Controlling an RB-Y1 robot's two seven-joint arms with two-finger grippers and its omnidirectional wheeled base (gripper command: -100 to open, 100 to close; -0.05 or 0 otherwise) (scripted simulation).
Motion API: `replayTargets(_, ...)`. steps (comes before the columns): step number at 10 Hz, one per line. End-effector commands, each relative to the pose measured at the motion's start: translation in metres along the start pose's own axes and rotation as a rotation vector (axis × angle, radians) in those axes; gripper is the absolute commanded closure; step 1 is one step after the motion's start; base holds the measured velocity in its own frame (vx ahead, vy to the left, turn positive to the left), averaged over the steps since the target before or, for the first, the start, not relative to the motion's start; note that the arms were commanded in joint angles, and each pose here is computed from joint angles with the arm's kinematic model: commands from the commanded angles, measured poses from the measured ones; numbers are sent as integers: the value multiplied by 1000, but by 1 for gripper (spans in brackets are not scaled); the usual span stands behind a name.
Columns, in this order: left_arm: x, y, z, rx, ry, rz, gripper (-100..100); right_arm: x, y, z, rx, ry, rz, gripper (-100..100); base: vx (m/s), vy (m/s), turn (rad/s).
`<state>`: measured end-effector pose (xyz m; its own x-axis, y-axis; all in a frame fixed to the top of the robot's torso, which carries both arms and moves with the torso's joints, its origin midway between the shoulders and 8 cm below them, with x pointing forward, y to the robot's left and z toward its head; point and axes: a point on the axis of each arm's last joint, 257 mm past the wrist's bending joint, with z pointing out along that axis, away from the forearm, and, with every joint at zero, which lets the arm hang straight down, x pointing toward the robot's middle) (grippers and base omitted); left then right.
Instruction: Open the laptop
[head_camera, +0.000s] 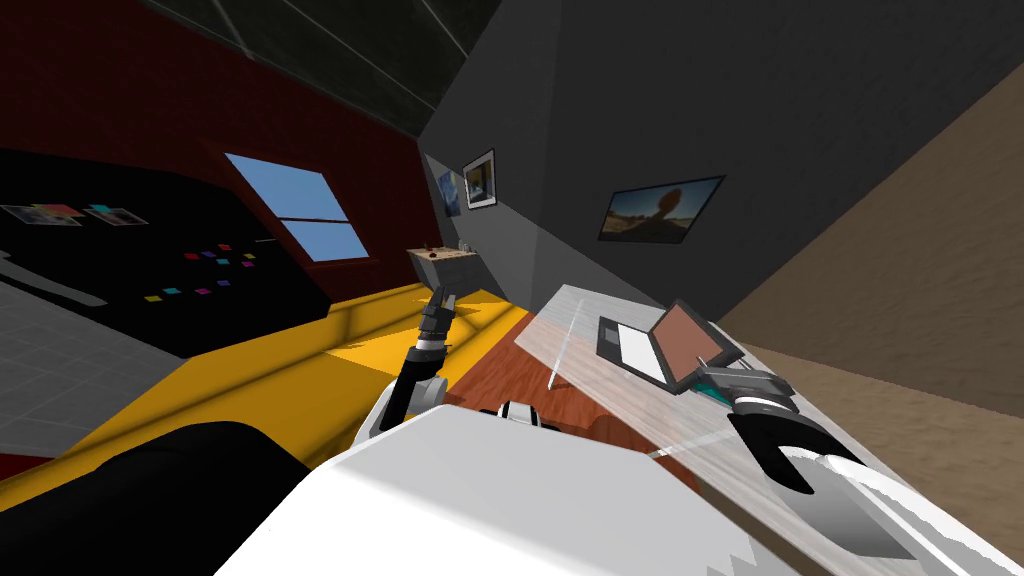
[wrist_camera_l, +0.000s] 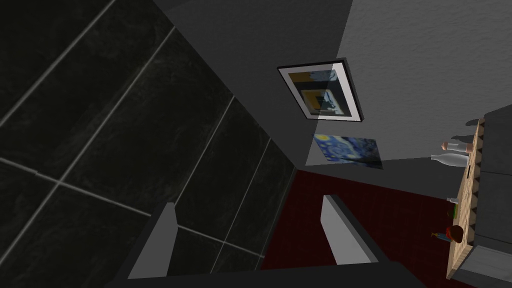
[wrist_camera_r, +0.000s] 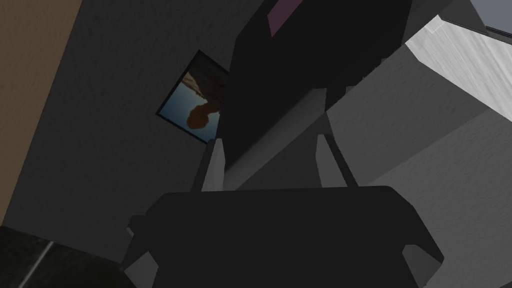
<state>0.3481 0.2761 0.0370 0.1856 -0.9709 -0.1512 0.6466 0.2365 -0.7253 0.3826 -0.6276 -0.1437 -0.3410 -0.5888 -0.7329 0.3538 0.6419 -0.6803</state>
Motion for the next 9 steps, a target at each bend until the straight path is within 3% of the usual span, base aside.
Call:
replayTargets(1, 0, 0, 0, 0, 0, 0, 0, 4, 3, -7, 3, 9, -120, 100, 51, 70, 63)
replayTargets(8, 0, 0, 0, 0, 0, 0, 0, 11, 9, -25, 11, 21, -395, 100, 56, 60, 18)
replayTargets(9, 0, 0, 0, 0, 0, 0, 0, 11, 9, -24, 8, 20, -367, 100, 23, 27, 4)
